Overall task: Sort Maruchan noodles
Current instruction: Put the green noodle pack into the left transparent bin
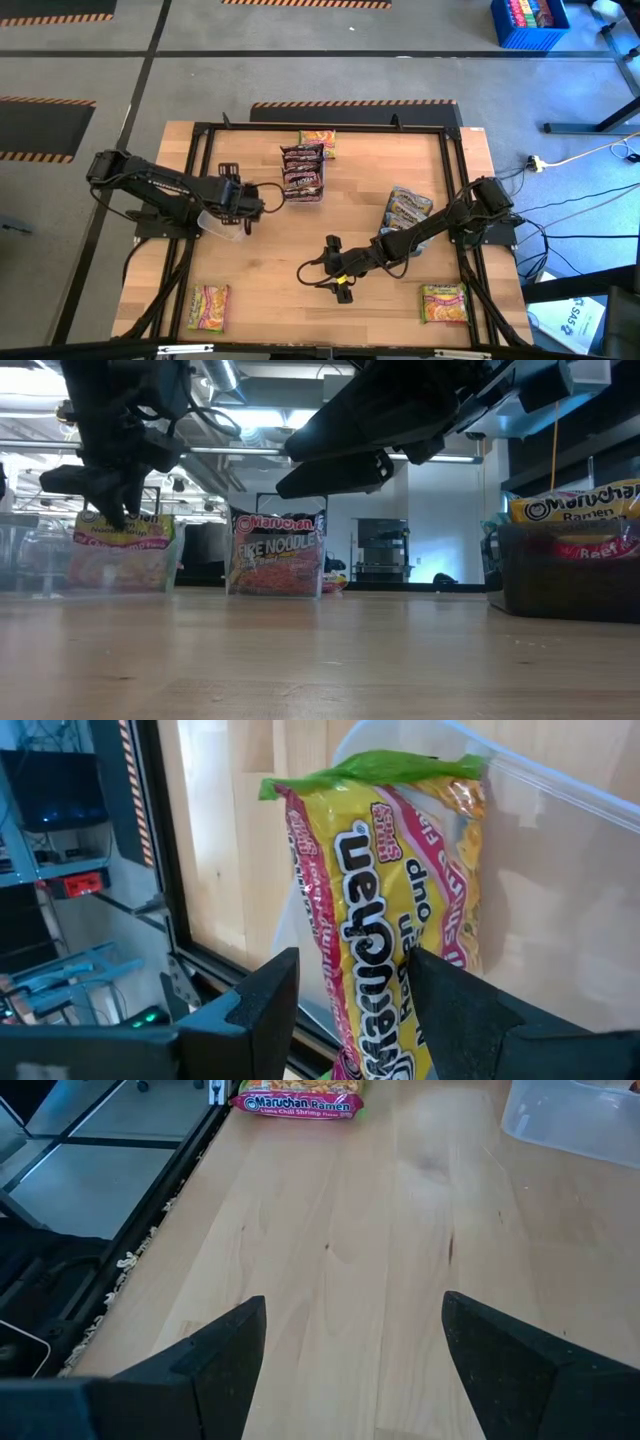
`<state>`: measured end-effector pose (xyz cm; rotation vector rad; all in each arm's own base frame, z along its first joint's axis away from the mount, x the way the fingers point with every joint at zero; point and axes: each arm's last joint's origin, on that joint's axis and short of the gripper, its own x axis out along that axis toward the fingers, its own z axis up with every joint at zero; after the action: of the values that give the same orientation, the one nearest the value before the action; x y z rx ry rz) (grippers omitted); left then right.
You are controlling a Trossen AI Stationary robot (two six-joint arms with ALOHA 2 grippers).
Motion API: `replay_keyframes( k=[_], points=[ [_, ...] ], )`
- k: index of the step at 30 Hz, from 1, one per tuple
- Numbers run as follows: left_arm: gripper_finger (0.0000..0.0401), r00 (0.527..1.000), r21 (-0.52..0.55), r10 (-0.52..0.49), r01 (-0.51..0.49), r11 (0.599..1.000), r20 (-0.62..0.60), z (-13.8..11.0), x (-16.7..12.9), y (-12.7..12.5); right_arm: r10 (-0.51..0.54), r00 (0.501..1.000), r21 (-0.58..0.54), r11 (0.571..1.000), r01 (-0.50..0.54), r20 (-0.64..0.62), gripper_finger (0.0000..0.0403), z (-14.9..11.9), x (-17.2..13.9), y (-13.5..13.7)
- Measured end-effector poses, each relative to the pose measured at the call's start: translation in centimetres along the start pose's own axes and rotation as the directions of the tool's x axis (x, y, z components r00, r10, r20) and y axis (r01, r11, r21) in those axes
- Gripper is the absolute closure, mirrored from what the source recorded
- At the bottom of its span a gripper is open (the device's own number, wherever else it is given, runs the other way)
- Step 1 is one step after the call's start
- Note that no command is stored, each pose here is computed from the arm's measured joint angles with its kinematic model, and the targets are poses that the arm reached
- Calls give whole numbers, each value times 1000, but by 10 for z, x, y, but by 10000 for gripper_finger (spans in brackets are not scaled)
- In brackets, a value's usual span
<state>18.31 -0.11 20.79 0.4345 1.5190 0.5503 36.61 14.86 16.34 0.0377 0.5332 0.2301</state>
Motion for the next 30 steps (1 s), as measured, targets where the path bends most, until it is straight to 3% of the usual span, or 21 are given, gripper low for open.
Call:
replay_keyframes(
  k=[9, 13, 16, 20, 24, 27, 30],
  points=[
    [218, 997, -24, -36, 38, 999, 64, -2, -14, 0, 0, 1000, 0, 1000, 0, 0, 120, 0, 0, 0],
    [218, 984, -71, -130, 139, 988, 124, 0, -34, 4, 0, 1000, 0, 1000, 0, 0, 120, 0, 0, 0],
    [218, 950, -117, -260, 283, 952, 175, 2, -52, 6, 0, 1000, 0, 1000, 0, 0, 120, 0, 0, 0],
    [218, 857, -186, -471, 507, 842, 208, 6, -73, 0, 6, 1000, 2, 1000, -6, -1, 120, 0, 0, 0],
    [218, 730, -273, -655, 682, 679, 195, 4, -88, -18, 26, 1000, 6, 1000, -26, -5, 120, 0, 0, 1],
    [218, 655, -367, -742, 731, 575, 144, -7, -95, -41, 30, 1000, 24, 999, -30, -6, 120, 0, 0, 3],
    [218, 626, -493, -769, 713, 498, 129, -20, -101, -66, 31, 999, 25, 999, -31, -5, 120, 0, 0, 3]
  ],
)
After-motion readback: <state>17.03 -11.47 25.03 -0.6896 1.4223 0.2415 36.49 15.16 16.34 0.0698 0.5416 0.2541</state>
